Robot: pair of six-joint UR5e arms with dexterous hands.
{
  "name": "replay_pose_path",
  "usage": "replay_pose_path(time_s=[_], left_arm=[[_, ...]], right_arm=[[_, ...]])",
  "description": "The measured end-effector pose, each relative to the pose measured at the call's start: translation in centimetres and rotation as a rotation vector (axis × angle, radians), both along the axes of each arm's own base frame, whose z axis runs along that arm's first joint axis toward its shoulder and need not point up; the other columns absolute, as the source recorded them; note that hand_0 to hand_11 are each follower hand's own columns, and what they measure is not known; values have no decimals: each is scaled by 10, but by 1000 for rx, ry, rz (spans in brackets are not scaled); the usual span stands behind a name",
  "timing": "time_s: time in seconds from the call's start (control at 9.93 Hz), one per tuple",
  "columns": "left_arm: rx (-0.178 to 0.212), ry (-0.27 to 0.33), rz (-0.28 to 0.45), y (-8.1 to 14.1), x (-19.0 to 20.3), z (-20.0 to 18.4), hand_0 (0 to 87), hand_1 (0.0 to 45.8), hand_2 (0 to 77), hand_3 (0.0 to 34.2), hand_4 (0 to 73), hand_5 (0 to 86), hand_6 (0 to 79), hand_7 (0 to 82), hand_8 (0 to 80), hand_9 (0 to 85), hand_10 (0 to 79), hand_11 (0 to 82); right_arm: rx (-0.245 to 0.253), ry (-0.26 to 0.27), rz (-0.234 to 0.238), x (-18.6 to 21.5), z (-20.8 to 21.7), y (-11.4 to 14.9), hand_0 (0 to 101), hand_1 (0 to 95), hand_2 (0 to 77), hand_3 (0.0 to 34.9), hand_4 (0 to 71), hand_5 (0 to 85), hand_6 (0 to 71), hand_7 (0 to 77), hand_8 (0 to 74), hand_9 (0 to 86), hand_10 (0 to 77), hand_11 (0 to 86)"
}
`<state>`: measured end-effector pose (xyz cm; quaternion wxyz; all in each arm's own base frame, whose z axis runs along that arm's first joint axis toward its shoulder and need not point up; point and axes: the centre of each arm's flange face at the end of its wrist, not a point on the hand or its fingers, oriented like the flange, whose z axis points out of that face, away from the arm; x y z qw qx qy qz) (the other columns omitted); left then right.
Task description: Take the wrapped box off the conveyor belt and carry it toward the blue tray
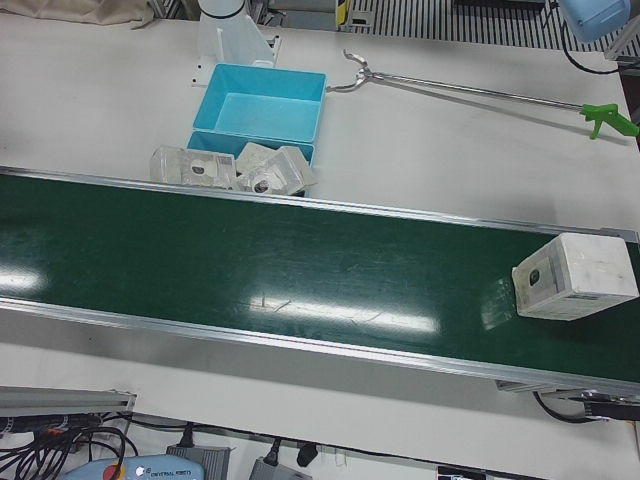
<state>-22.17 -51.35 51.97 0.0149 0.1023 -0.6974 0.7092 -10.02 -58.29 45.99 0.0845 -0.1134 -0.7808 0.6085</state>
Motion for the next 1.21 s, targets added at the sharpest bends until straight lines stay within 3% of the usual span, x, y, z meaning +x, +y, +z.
replay_pose_path(time_s=[0.6, 0.81, 1.11, 1.21], left_arm=[[0, 0, 0, 0, 0, 0, 0, 0, 5, 0, 0, 11, 5, 5, 5, 5, 5, 5], [0, 0, 0, 0, 0, 0, 0, 0, 5, 0, 0, 11, 0, 5, 5, 5, 0, 5], [0, 0, 0, 0, 0, 0, 0, 0, 11, 0, 0, 11, 0, 5, 5, 5, 0, 5], [0, 0, 0, 0, 0, 0, 0, 0, 5, 0, 0, 11, 5, 5, 5, 5, 5, 5]], right_arm=[[-12, 11, 0, 0, 3, 0, 416, 49, 93, 0, 196, 98, 104, 218, 158, 147, 0, 11], [-1, 5, 22, 11, -5, -5, 437, 87, 114, 0, 224, 115, 131, 262, 158, 153, 0, 11], [22, -36, 54, 35, -19, -9, 437, 71, 120, 0, 235, 136, 175, 327, 191, 224, 44, 11], [30, -53, 50, 36, -25, -6, 460, 87, 87, 0, 218, 136, 175, 327, 191, 235, 38, 65]])
